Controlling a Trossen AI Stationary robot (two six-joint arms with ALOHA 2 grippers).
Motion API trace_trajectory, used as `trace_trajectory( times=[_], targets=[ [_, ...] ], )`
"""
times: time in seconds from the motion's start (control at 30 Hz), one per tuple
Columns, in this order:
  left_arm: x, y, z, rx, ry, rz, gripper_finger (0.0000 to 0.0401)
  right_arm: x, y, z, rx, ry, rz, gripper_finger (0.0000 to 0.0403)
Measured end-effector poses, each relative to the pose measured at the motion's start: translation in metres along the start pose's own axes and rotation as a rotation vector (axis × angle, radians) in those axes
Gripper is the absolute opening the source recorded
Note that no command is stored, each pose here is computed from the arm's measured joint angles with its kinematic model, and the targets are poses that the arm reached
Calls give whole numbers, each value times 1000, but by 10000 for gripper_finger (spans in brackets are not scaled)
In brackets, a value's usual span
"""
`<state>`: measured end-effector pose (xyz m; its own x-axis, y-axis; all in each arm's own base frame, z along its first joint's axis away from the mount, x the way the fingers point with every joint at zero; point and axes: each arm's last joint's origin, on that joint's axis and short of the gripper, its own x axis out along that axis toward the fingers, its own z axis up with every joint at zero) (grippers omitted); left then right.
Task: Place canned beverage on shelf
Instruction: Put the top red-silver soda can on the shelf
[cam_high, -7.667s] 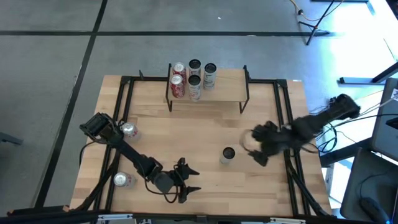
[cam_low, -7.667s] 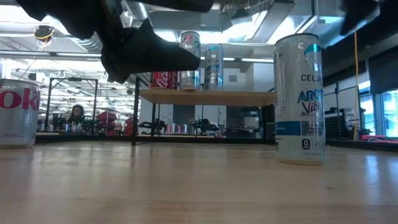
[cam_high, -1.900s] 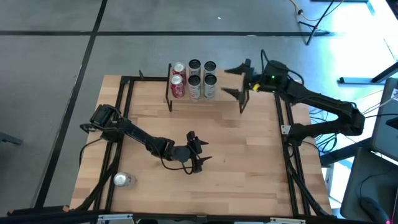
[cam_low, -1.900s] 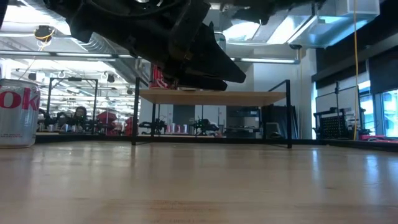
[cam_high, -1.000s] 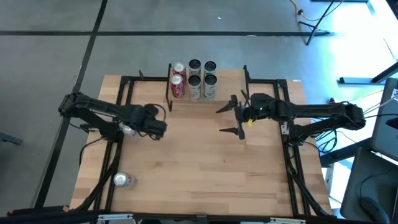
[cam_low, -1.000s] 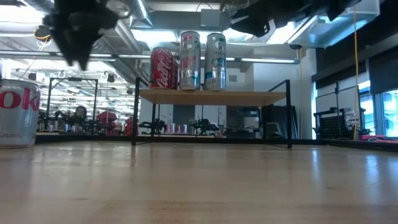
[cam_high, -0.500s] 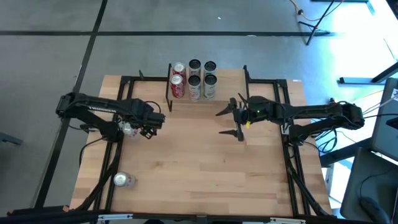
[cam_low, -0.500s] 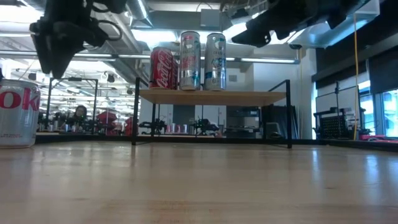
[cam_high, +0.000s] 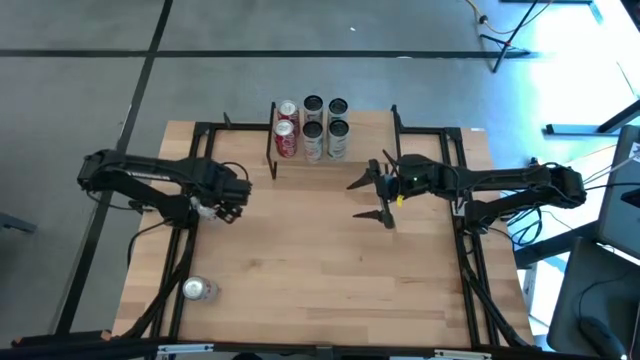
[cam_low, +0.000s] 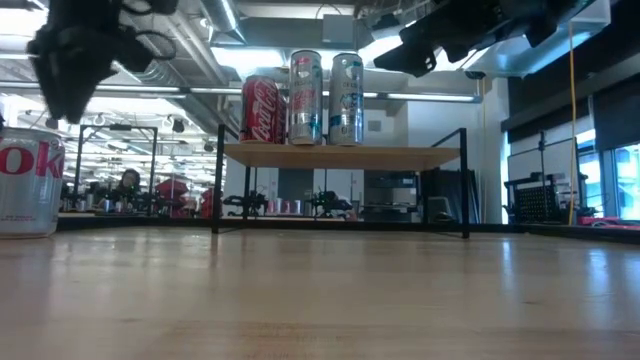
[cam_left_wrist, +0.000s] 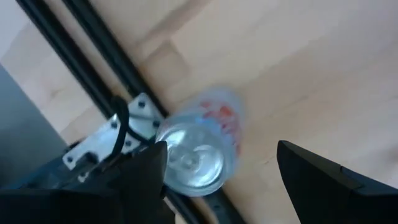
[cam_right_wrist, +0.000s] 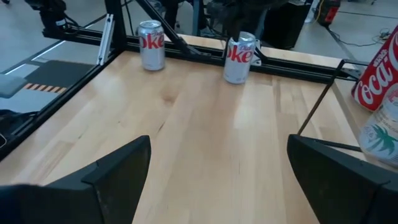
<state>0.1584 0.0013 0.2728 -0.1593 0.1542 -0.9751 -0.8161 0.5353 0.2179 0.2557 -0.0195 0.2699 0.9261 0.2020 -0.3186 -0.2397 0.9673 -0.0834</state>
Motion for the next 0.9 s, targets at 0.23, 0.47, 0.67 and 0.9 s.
trace_trajectory(
  times=[0.23, 0.47, 0.67, 0.9],
  targets=[
    [24, 14, -14, 7, 49, 33, 289, 0, 0, 1, 3, -5, -1, 365],
    [33, 21, -20, -8, 52, 40, 289, 0, -1, 3, -2, -28, -5, 365],
    [37, 18, -19, 20, 59, 10, 289, 0, -1, 3, -3, -29, -5, 365],
    [37, 12, -17, 29, 47, -68, 289, 0, -1, 3, -3, -30, -5, 365]
  ],
)
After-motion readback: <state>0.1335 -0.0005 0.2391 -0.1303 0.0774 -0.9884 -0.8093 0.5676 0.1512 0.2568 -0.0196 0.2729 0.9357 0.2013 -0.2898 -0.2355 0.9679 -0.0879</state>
